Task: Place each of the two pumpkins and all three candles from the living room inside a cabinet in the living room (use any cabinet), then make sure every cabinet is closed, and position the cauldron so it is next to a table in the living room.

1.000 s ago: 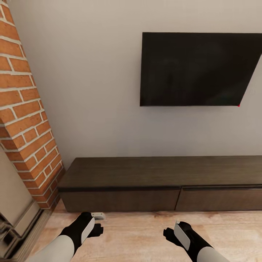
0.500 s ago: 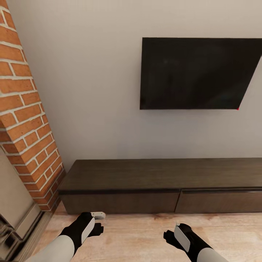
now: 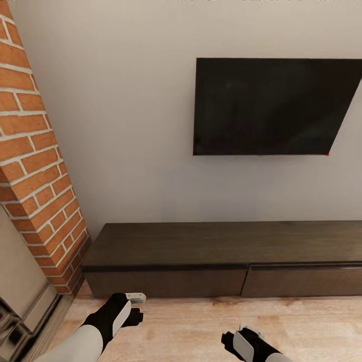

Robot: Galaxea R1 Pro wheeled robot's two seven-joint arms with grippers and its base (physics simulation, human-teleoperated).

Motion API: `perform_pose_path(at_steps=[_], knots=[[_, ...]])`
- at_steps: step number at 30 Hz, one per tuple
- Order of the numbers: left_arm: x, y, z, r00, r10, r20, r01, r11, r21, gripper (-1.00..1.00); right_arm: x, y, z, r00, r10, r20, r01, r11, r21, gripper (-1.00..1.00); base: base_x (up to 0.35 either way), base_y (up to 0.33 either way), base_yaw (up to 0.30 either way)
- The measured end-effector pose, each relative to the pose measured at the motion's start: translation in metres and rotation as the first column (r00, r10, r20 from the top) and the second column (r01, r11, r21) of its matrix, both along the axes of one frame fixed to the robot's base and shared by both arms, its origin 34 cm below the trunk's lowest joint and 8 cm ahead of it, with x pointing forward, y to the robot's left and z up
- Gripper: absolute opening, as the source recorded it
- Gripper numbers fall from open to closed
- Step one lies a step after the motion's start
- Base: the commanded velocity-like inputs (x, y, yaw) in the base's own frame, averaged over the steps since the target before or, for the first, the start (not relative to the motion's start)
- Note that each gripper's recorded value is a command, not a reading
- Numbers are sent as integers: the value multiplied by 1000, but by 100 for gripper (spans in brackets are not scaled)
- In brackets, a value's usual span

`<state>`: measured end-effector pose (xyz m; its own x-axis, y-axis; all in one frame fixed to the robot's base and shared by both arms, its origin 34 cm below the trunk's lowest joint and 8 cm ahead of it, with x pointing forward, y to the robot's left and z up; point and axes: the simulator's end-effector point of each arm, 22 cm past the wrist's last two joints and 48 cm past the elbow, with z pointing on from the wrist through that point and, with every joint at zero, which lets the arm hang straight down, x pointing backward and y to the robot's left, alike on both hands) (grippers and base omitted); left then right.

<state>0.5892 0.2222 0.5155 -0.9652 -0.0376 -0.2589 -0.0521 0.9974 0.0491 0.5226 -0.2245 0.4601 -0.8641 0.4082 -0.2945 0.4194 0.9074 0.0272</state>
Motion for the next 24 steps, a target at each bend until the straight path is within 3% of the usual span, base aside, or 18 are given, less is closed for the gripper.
perform_pose_path(at_steps=[6,24], knots=[[1,0,11,1000,-2,-2,2,1000,2,100,-22,0,0,999,-4,-45,4,1000,-12,100,0,0,0],[4,-6,44,998,-56,2,56,998,28,100,-28,2,29,998,-6,-63,5,1000,-12,100,0,0,0]])
